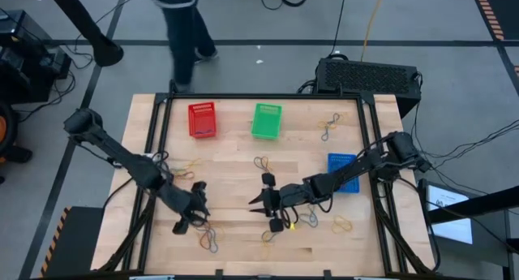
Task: Sort rubber bands into baskets
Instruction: Put the red rubber band into the blue bin
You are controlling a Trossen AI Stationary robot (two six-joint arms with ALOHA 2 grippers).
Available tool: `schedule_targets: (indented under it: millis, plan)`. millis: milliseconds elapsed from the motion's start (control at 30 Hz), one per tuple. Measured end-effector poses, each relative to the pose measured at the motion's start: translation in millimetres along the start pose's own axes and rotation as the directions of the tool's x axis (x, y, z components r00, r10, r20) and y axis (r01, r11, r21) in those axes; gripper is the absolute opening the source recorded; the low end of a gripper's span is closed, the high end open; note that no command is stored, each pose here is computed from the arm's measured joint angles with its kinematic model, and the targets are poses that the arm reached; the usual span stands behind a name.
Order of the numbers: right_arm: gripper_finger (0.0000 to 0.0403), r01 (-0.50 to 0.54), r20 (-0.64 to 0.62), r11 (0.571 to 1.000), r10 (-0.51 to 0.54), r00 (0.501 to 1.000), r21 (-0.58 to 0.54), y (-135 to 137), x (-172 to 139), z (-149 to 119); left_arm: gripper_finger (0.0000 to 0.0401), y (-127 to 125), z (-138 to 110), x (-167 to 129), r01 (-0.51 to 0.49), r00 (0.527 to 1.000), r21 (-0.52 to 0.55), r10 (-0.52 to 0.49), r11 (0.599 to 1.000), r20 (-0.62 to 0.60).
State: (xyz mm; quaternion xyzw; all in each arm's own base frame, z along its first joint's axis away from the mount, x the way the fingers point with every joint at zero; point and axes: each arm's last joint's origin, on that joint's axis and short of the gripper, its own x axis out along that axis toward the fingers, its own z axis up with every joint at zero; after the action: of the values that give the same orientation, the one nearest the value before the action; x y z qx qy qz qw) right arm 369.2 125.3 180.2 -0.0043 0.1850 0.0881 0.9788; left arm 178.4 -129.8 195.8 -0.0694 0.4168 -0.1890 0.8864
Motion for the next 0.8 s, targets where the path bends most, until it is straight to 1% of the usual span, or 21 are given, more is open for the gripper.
schedule_targets:
  millis: [133,267,367,567,800]
  plan:
    - [0.01,-0.028,0.001,1.0,0.028,1.0,-0.003,5,0,0,0.0111,-9,-13,20,-0.005,0.996,0.042,0.009,0.999,-0.094]
    - [0.01,-0.03,0.003,1.0,0.03,1.0,-0.007,5,0,0,0.0111,-7,-21,35,-0.082,0.986,0.05,0.088,0.995,-0.14]
    - [0.01,-0.029,0.004,1.0,0.029,1.0,-0.007,5,0,0,0.0111,-5,-26,44,-0.104,0.978,0.051,0.112,0.993,-0.177]
    - [0.01,-0.029,0.003,0.999,0.029,1.0,-0.018,5,0,0,0.0111,-5,-32,51,-0.087,0.968,0.023,0.09,0.996,-0.234]
    - [0.01,-0.028,-0.011,0.999,0.027,1.0,-0.021,5,0,-1,0.0111,-10,-37,54,-0.073,0.963,0.025,0.077,0.997,-0.258]
